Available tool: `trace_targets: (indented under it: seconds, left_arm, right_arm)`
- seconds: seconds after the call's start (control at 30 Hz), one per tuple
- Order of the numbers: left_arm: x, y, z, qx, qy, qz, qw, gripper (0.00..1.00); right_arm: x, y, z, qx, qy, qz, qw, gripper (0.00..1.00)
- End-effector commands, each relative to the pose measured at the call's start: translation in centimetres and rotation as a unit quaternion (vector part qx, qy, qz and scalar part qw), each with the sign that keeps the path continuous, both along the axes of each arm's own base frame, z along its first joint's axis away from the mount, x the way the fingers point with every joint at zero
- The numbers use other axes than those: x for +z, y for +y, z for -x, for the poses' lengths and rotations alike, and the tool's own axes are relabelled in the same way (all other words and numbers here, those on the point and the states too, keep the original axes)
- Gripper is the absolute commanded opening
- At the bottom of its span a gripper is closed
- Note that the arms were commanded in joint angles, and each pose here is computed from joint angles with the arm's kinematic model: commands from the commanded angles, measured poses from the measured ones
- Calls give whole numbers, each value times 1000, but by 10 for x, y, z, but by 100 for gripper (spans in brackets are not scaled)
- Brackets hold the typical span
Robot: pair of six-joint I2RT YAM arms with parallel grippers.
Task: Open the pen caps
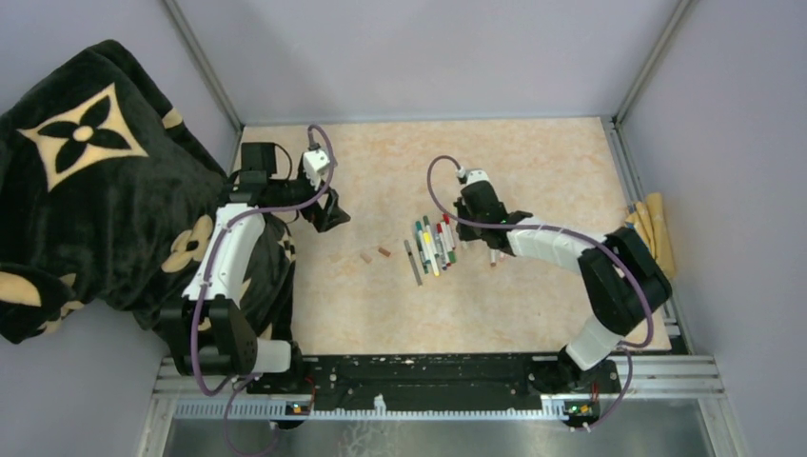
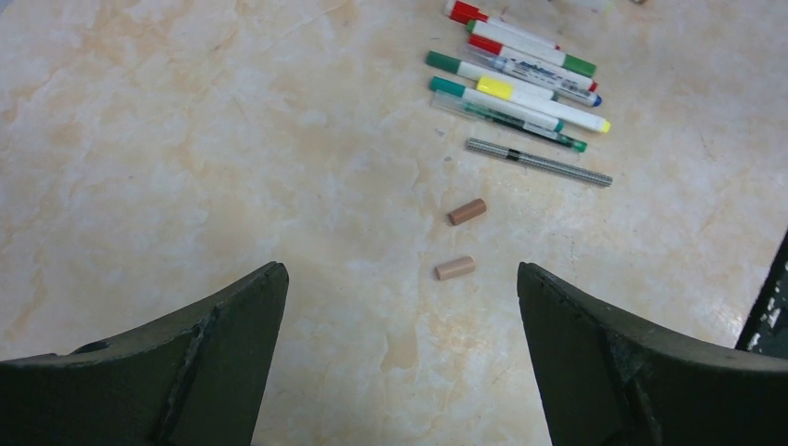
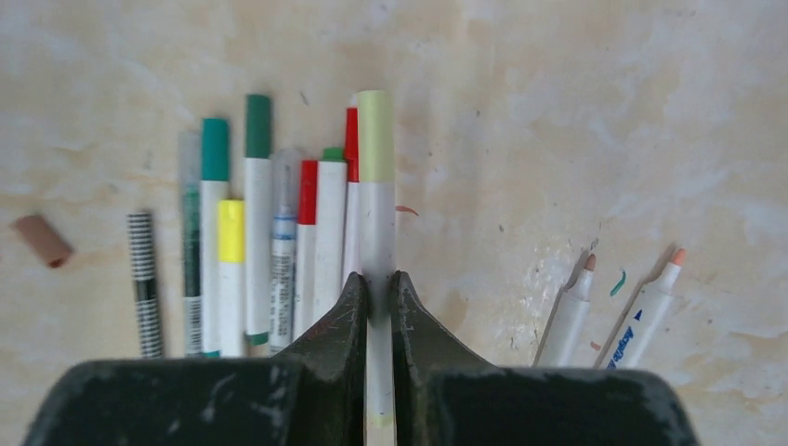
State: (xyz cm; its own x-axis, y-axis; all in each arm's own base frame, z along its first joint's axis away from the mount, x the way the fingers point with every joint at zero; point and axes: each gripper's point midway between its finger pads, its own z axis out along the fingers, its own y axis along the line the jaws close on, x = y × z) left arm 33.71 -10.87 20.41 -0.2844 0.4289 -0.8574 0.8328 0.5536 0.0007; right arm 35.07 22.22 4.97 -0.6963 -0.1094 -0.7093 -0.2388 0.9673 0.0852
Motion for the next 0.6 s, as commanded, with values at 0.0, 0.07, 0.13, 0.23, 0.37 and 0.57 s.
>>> trace_targets:
  seconds: [0.0, 0.07, 0.13, 0.23, 0.37, 0.57]
  left_arm:
    - [4, -18, 20, -87, -1, 22, 996, 99]
    - [1, -22, 25, -106, -4, 17, 994, 99]
    - [-2, -28, 32, -131, -10, 14, 991, 99]
    - [-7, -41, 49, -181, -21, 9, 983, 99]
    - [-18, -59, 66, -232, -56, -24, 971, 99]
    - [-36, -79, 79, -275, -94, -94, 952, 99]
  right_arm:
    - [73, 16, -3, 52, -43, -96, 993, 0]
    - [87, 31, 13, 103, -24, -148, 983, 0]
    - [97, 46, 30, 151, 0, -191, 970, 0]
    - [107, 70, 63, 231, 51, -256, 937, 0]
    - [118, 94, 100, 320, 122, -334, 878, 0]
    - [124, 120, 129, 385, 175, -360, 832, 0]
